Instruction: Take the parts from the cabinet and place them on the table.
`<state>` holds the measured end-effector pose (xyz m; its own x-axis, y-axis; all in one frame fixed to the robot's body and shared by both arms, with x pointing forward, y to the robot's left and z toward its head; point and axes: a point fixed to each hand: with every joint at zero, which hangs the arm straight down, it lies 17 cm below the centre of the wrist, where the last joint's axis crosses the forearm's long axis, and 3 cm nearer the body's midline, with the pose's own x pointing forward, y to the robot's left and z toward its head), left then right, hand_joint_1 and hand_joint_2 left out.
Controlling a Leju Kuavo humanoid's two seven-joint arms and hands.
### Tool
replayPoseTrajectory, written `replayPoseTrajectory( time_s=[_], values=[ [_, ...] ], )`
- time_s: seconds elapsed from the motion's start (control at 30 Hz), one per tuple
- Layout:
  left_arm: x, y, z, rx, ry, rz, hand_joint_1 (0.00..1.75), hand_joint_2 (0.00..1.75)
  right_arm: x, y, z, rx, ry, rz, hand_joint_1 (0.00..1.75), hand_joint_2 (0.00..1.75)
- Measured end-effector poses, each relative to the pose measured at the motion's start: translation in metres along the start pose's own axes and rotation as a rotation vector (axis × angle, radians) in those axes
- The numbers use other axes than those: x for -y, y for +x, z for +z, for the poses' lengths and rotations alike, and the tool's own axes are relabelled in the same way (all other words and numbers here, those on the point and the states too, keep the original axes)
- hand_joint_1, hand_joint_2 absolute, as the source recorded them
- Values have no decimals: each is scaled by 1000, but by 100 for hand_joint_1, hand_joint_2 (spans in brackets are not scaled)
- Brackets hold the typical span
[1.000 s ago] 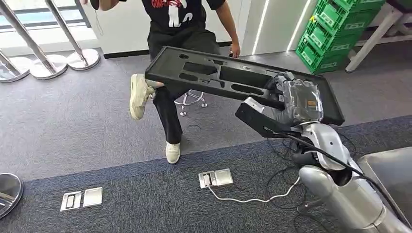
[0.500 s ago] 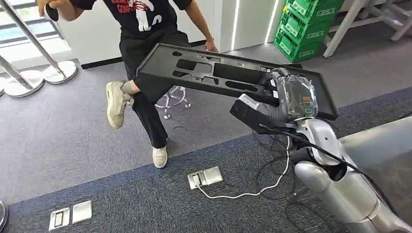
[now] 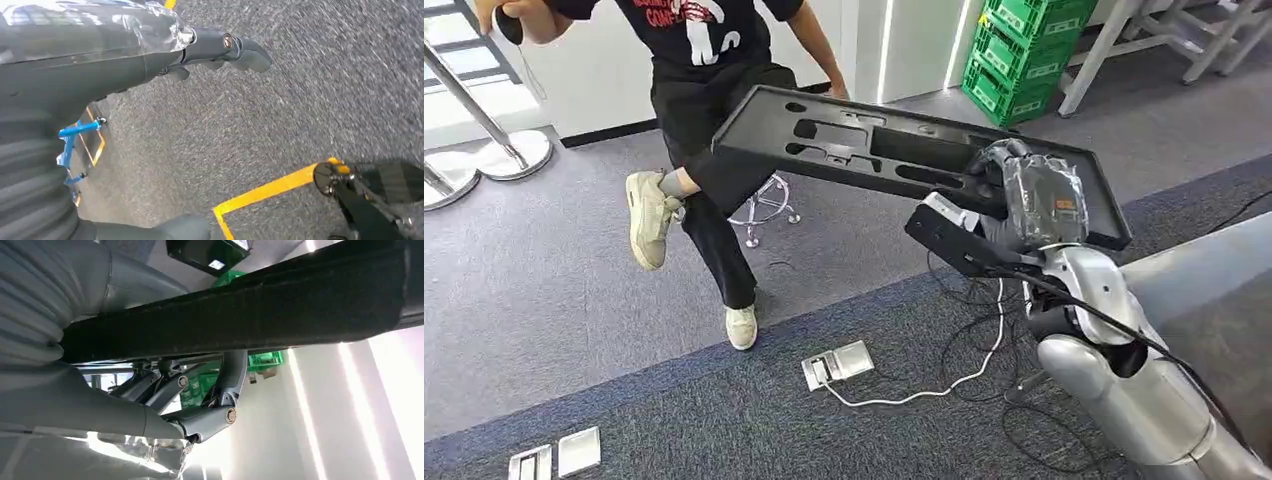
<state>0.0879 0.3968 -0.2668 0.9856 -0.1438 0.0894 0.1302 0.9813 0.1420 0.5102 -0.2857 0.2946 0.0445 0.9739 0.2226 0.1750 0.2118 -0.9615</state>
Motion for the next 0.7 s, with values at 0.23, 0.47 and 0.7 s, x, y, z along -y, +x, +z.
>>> replayPoseTrajectory(
  time_s=[0.23, 0.47, 0.7],
  values=[
    [0, 3, 0, 14, -1, -7, 0, 175, 2, -1, -1, -3, -6, 16, 175, 175],
    [1, 1, 0, 16, -5, -11, 0, 175, 3, 0, -1, -4, -11, 19, 175, 175],
    [0, 0, 0, 14, -3, -8, 0, 175, 5, 2, -2, 0, -15, 10, 175, 175]
  ],
)
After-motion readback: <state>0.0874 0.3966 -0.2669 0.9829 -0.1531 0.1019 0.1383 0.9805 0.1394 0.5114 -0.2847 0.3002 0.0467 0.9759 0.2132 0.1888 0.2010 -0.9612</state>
